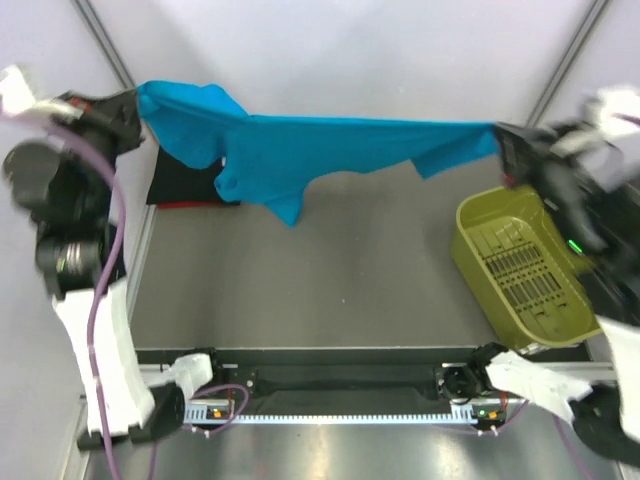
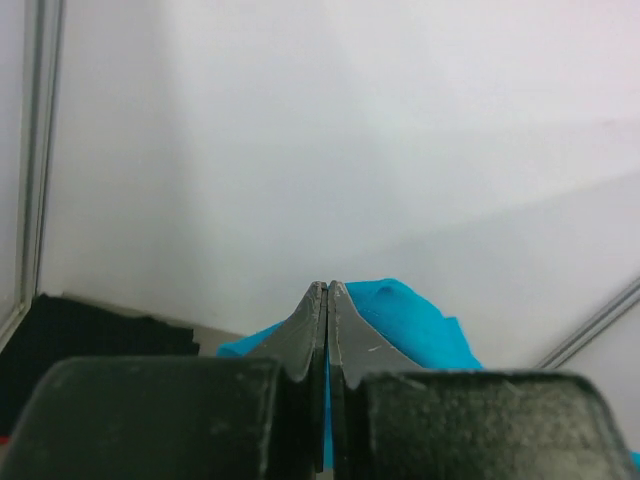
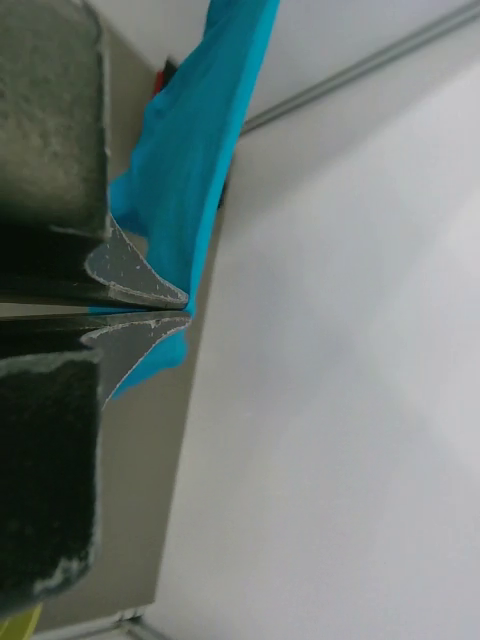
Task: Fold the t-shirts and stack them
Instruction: Flatten the tshirt out
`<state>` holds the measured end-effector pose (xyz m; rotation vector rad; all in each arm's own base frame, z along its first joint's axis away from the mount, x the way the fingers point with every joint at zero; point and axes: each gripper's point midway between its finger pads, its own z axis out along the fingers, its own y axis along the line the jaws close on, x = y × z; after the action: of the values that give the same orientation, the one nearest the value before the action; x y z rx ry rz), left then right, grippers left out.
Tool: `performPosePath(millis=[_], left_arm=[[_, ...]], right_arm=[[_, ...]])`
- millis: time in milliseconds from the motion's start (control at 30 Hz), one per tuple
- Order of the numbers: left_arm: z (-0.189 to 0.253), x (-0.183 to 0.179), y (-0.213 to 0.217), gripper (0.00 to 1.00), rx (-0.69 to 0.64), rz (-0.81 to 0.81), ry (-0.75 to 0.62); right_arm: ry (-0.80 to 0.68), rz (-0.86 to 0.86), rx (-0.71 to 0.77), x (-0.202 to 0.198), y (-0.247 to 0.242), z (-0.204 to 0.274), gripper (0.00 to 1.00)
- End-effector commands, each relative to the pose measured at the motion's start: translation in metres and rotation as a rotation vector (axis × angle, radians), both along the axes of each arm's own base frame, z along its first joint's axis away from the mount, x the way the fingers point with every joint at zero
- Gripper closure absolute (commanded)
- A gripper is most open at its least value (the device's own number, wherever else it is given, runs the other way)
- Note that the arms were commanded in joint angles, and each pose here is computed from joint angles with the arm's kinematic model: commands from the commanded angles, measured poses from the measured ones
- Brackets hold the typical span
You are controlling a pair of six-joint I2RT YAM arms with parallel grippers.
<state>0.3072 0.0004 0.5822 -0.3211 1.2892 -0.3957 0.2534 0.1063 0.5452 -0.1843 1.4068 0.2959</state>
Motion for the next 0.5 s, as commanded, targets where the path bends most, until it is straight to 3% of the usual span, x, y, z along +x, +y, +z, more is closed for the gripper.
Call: performPosePath(millis=[0,100,200,467], left_arm=[[0.065,-0.106,-0.006,1.00,-0.019,0.037,-0.245],[0.092,-0.166,-0.011,1.00,-0.008,0.053,-0.357],[0.114,-0.192,-0.024,1.00,-0.004,-0.002,-0.428],[0.090,-0.127,-0.021,1.00,0.084,-0.012,-0.254]], right_arm=[[-0.126,0.119,0.160,-0.071,-0.018,0.035,1.00],[-0.188,0.149,0.169,-0.104,-0.032,0.046,1.00],[-0.192,0.130,0.130,-0.112,-0.041,0.047,1.00],[-0.080,0.107,-0.025,-0.068,-0.019,0.020,1.00]])
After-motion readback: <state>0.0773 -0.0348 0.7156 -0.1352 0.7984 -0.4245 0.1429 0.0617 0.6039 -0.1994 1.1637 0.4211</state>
